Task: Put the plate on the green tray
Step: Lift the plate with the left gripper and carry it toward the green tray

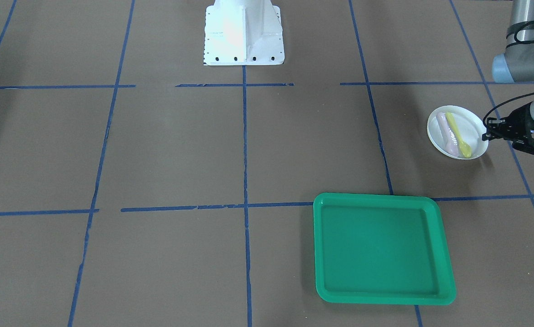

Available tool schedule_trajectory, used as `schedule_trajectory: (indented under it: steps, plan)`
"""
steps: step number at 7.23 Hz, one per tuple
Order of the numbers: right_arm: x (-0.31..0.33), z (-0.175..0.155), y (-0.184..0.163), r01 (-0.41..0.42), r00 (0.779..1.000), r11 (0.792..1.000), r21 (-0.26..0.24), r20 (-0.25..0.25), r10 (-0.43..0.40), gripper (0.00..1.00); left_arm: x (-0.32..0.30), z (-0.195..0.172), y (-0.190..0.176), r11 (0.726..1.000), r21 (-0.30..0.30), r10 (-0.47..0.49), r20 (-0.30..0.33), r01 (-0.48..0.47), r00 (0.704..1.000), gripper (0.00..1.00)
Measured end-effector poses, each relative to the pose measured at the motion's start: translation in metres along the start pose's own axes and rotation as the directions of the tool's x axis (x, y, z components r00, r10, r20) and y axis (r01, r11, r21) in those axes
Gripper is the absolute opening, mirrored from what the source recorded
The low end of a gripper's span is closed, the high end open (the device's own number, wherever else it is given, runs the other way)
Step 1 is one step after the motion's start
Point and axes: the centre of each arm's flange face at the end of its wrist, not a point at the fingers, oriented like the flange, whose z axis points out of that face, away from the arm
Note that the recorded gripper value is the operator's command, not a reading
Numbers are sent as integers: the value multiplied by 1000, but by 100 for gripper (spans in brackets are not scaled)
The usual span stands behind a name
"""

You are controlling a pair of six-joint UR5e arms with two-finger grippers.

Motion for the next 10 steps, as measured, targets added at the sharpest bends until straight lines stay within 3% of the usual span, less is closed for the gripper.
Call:
schedule_trajectory:
  steps: [2,4,7,10]
  plan:
    - [0,0,0,0,1000,1000,0,0,0,100,-18,-30,15,999,40,-26,-109,30,994,0]
    - [0,0,0,0,1000,1000,0,0,0,100,-21,-58,6,994,85,-55,-181,71,982,0]
    - [0,0,0,1,1000,1000,0,0,-1,100,31,-105,-111,980,134,-113,-225,146,968,0]
    - [0,0,0,1,1000,1000,0,0,-1,100,53,-118,-227,976,136,-137,-213,169,967,0]
